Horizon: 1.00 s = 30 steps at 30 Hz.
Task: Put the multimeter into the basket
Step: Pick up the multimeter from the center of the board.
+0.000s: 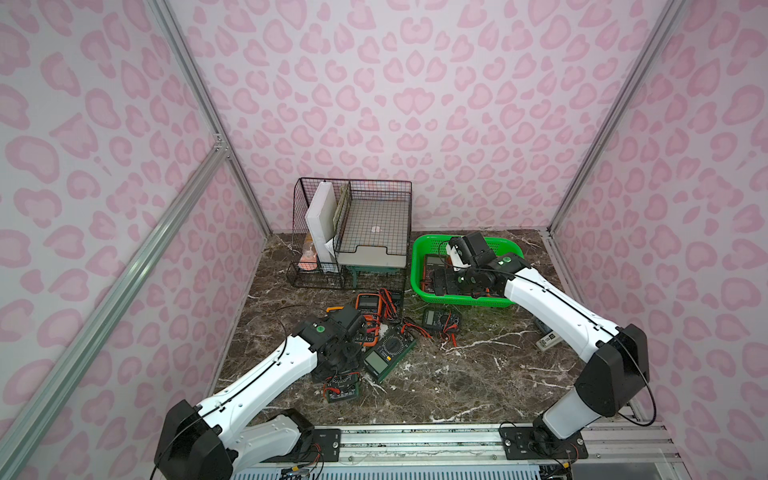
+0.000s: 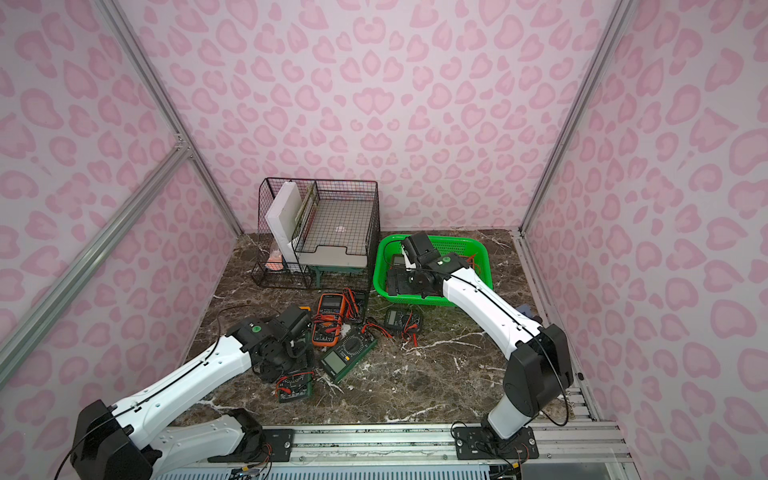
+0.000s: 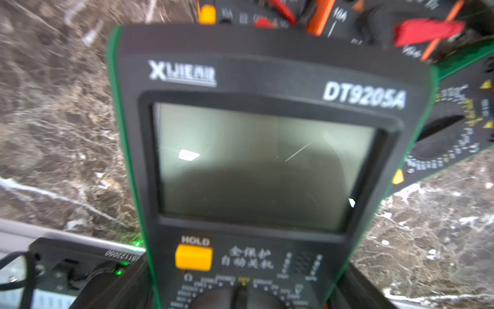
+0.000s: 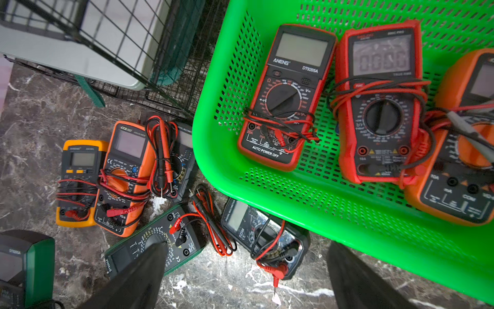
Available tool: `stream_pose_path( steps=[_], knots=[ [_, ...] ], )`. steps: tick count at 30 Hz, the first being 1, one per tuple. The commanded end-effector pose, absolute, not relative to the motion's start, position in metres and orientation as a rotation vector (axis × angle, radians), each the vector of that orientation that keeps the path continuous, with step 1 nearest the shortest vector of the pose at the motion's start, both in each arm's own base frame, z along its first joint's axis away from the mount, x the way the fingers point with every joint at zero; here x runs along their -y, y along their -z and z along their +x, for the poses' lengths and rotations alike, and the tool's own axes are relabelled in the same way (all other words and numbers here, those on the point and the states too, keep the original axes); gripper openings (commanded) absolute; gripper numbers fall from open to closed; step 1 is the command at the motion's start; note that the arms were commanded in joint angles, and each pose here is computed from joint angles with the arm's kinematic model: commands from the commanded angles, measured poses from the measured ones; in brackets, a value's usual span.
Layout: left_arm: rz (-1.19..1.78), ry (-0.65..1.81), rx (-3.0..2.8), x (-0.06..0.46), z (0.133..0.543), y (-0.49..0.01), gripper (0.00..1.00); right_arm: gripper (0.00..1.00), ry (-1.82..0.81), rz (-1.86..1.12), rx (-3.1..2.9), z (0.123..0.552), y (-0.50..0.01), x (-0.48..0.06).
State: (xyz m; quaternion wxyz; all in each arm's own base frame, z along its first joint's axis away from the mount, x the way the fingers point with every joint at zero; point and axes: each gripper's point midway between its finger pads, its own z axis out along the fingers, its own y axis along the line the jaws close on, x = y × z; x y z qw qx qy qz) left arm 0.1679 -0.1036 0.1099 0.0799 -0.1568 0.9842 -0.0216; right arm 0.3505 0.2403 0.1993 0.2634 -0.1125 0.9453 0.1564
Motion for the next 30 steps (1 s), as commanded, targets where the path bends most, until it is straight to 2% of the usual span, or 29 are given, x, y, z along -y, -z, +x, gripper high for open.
stream_pose_path(
  steps=[1,13,20,21,30],
  knots=[
    [-0.422,-0.007,-2.939,0.095,0.168,-0.127,0.00,0.99,-0.527,-0.293,-2.530,0.352,-0.211,-0.247],
    [-0.263,0.116,-2.873,0.133,0.215,-0.177,0.00,0.99,-0.795,-0.205,-2.476,0.353,-0.229,-0.241],
    [-0.166,0.175,-2.846,0.161,0.240,-0.192,0.00,0.99,-0.806,-0.174,-2.444,0.353,-0.239,-0.231],
    [-0.149,0.182,-2.841,0.166,0.243,-0.194,0.00,0.99,-0.797,-0.165,-2.471,0.349,-0.228,-0.227],
    [0.000,0.273,-2.793,0.222,0.277,-0.212,0.00,0.99,-0.784,-0.090,-2.445,0.351,-0.229,-0.207]
  ],
)
